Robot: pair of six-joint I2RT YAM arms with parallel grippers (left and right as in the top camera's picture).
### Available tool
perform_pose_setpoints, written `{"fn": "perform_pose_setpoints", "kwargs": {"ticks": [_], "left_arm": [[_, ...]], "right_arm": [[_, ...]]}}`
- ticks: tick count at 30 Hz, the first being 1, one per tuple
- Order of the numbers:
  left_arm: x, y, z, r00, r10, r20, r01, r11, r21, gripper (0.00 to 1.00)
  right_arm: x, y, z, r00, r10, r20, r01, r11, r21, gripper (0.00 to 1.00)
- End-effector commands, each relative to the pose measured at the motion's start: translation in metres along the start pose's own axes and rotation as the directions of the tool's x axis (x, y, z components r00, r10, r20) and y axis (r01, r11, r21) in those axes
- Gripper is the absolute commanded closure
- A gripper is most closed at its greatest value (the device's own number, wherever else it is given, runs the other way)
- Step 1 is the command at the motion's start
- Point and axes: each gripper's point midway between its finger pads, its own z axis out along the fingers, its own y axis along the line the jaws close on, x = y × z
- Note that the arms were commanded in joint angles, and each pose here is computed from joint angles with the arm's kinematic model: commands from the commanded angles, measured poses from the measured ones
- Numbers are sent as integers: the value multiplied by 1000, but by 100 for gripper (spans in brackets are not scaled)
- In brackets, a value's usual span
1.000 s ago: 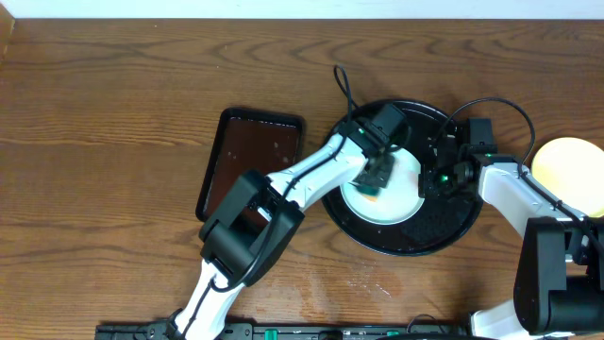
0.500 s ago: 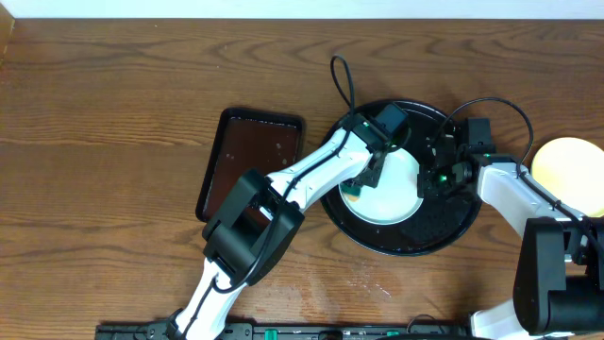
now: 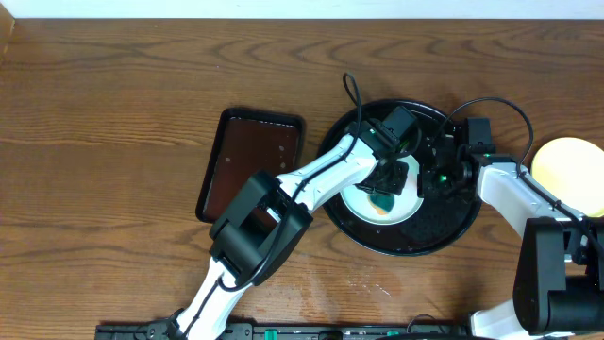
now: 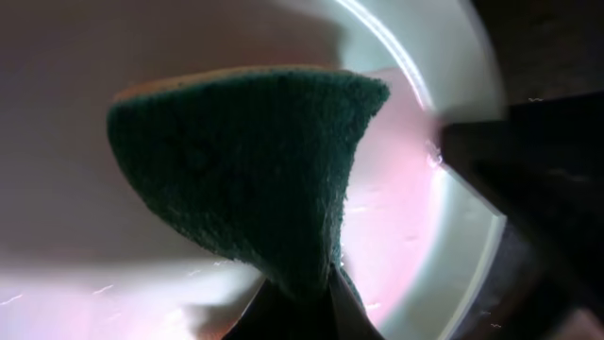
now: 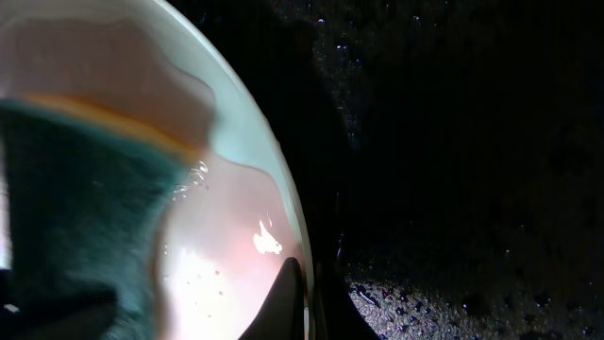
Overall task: Clean dirty plates on tray and stack at the side
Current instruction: 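Scrub the pale green plate with the sponge while right gripper holds it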
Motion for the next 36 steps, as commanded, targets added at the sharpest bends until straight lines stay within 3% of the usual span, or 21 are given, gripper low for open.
{"fn": "perform_pose_setpoints", "kwargs": {"ticks": [1, 7, 15, 18, 22, 25, 28, 32, 36], "left_arm": [[16, -23, 19, 997, 13, -76, -3, 992, 127, 93], [2, -26, 19, 999, 25, -19, -23, 990, 138, 92], [-31, 39, 10, 995, -32, 97, 39, 997, -69, 92], [-44, 78, 0, 986, -58, 154, 88, 975, -202, 92], [-50, 137, -21, 975, -44, 217, 140, 881, -452, 92], [-46, 152, -33, 980, -17, 199, 124, 831, -542, 92], [-39, 143, -39, 988, -11, 156, 95, 835, -542, 92], [-23, 110, -43, 997, -28, 70, 56, 893, -446, 92], [-14, 89, -69, 997, -41, 63, 62, 917, -393, 92]], "right_arm": [[25, -4, 15, 997, -5, -82, 8, 1000, 29, 99], [25, -4, 15, 997, -5, -83, 8, 1000, 29, 99], [25, -4, 15, 997, -5, -83, 8, 1000, 29, 99], [25, -4, 15, 997, -6, -82, 8, 1000, 28, 99], [25, -4, 15, 997, -5, -83, 8, 1000, 29, 99], [25, -4, 15, 997, -6, -83, 8, 1000, 29, 99], [25, -4, 15, 997, -5, -82, 8, 1000, 29, 99], [25, -4, 15, 996, -5, -83, 7, 1000, 29, 99], [25, -4, 15, 996, -5, -83, 7, 1000, 29, 99]]}}
